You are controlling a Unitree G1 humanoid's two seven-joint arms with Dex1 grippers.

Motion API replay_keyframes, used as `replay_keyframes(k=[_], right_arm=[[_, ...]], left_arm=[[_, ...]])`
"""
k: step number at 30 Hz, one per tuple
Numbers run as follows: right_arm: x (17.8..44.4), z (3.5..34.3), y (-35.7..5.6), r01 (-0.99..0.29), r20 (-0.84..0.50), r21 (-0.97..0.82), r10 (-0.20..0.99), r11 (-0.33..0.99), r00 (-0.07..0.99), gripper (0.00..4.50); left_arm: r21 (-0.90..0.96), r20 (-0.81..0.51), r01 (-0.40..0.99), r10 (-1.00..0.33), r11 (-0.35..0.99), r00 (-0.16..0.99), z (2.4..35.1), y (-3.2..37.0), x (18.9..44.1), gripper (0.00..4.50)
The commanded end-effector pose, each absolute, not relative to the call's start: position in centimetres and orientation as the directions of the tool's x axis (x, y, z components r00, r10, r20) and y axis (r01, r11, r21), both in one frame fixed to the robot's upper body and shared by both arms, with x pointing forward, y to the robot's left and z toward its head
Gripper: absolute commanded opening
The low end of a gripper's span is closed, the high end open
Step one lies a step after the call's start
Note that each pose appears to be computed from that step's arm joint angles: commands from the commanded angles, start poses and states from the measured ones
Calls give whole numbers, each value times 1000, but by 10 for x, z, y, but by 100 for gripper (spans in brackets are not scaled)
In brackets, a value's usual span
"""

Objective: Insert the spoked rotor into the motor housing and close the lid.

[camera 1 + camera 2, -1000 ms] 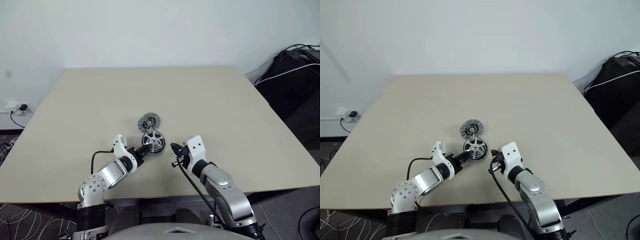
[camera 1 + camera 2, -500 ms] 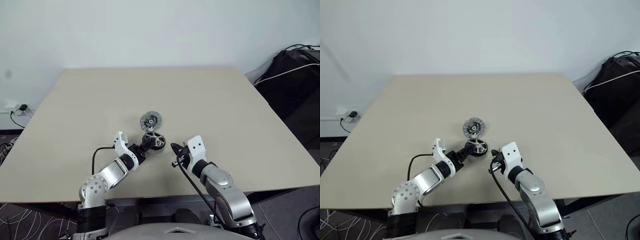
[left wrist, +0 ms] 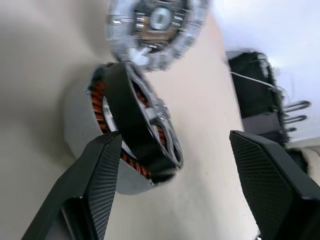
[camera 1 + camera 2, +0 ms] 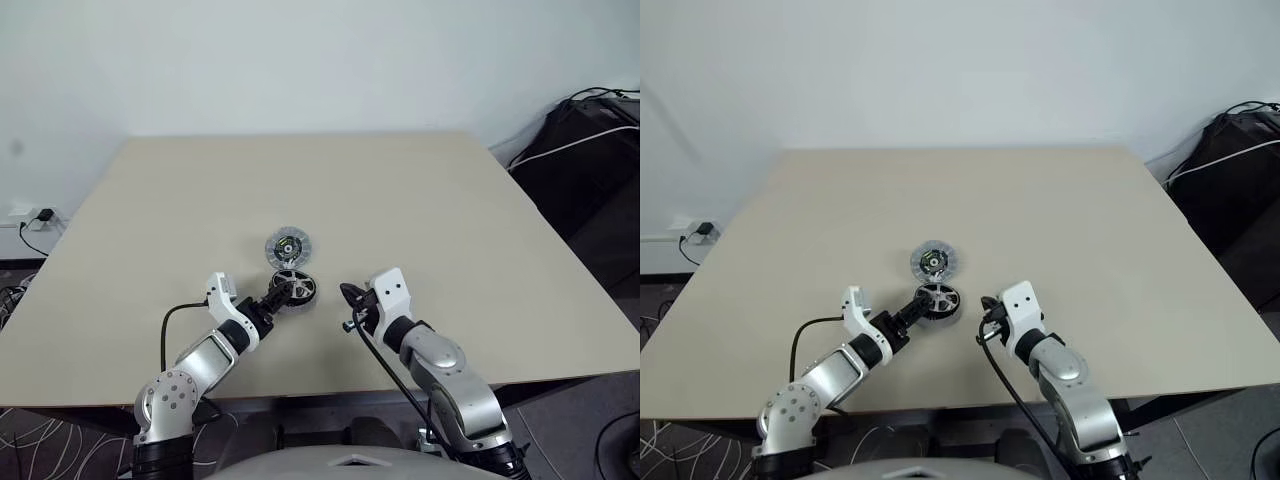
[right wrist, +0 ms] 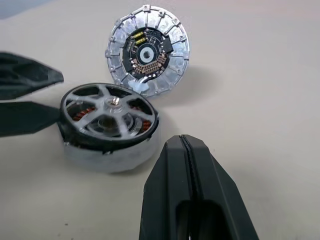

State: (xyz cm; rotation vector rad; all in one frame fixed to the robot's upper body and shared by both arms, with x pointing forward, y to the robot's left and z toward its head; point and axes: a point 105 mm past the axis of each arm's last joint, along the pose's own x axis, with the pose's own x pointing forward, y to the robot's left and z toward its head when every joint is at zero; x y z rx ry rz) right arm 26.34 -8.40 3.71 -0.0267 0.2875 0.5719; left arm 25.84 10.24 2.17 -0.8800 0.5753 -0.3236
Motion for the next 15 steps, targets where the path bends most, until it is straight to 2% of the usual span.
replay_keyframes(k=[1,7,12,15], right_arm=[[268,52,-80,-551,-217,45,547,833,809,0],[267,51,-81,-546,-218,47,542,837,812,0],[266,51,-83,-540,-220,45,536,840,815,0],[266,51,-84,-539,-221,44,534,841,816,0]], left_arm=[[-712,-369,84,-473,697,800,21,99,261,361],[-575,-343,220,-476,788,810,17,95,261,361],[-464,-247,316,-464,828,851,25,98,264,361],[-416,-183,320,-423,851,887,28,103,265,361]])
